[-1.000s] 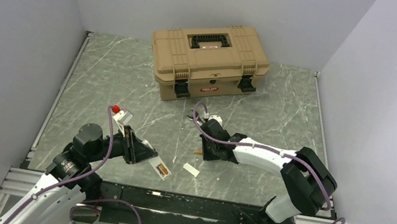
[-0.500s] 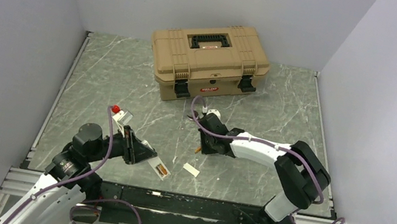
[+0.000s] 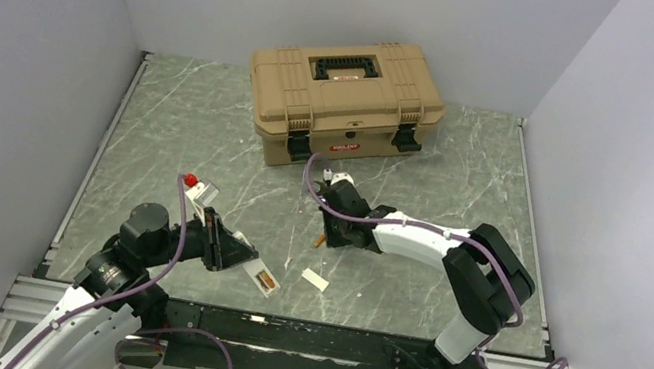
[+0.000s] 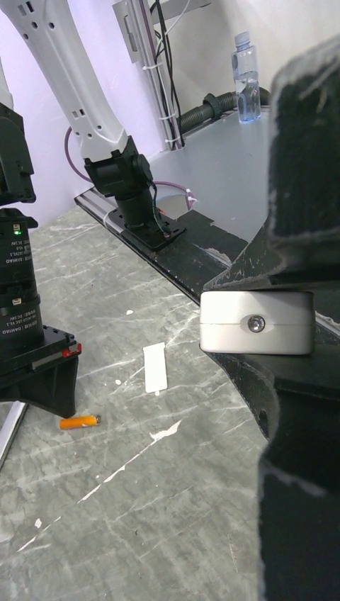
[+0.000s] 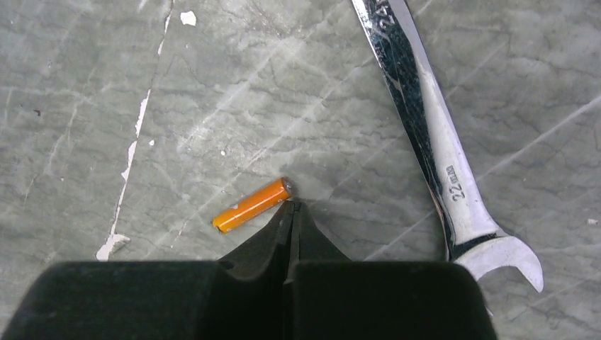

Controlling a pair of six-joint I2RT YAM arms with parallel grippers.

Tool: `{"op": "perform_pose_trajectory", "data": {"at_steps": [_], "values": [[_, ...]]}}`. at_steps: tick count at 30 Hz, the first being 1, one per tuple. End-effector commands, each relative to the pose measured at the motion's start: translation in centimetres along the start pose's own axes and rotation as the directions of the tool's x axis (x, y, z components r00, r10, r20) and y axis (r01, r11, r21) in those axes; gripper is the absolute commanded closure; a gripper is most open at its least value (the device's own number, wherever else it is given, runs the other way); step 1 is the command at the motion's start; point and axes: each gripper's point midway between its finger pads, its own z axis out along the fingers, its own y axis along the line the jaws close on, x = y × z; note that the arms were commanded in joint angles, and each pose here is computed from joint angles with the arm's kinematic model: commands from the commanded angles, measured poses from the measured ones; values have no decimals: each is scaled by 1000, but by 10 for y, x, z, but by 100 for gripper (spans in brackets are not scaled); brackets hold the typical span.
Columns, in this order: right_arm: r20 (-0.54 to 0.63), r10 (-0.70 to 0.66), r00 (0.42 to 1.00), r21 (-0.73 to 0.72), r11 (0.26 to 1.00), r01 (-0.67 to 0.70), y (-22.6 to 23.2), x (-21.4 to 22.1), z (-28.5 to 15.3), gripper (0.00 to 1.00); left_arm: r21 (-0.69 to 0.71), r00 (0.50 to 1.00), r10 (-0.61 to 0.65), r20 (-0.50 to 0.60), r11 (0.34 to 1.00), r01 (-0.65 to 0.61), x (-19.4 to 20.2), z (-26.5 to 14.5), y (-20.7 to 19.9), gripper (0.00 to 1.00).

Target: Load the batteries into the remote control

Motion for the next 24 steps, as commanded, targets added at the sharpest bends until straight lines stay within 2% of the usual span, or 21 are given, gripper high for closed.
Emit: {"op": "perform_pose_trajectory", "data": {"at_steps": [1, 7, 17, 19, 24], "values": [[-76, -49, 996, 9, 999, 50, -6, 20, 12, 100, 43, 997, 53, 59, 997, -56, -20, -4, -17, 100], [-70, -38, 997, 23, 999, 39, -6, 14, 12, 100, 43, 996, 59, 61, 997, -62, -21, -5, -18, 100], [62, 50, 997, 51, 997, -53, -11, -8, -14, 99, 41, 996, 66, 63, 997, -68, -21, -6, -19, 100], [101, 56, 993, 34, 998, -60, -10, -16, -23, 86, 40, 996, 69, 65, 997, -72, -23, -6, -20, 100], [167, 66, 984, -52, 997, -58, 5, -34, -41, 64, 43, 996, 65, 64, 997, -68, -23, -6, -20, 100]]}}
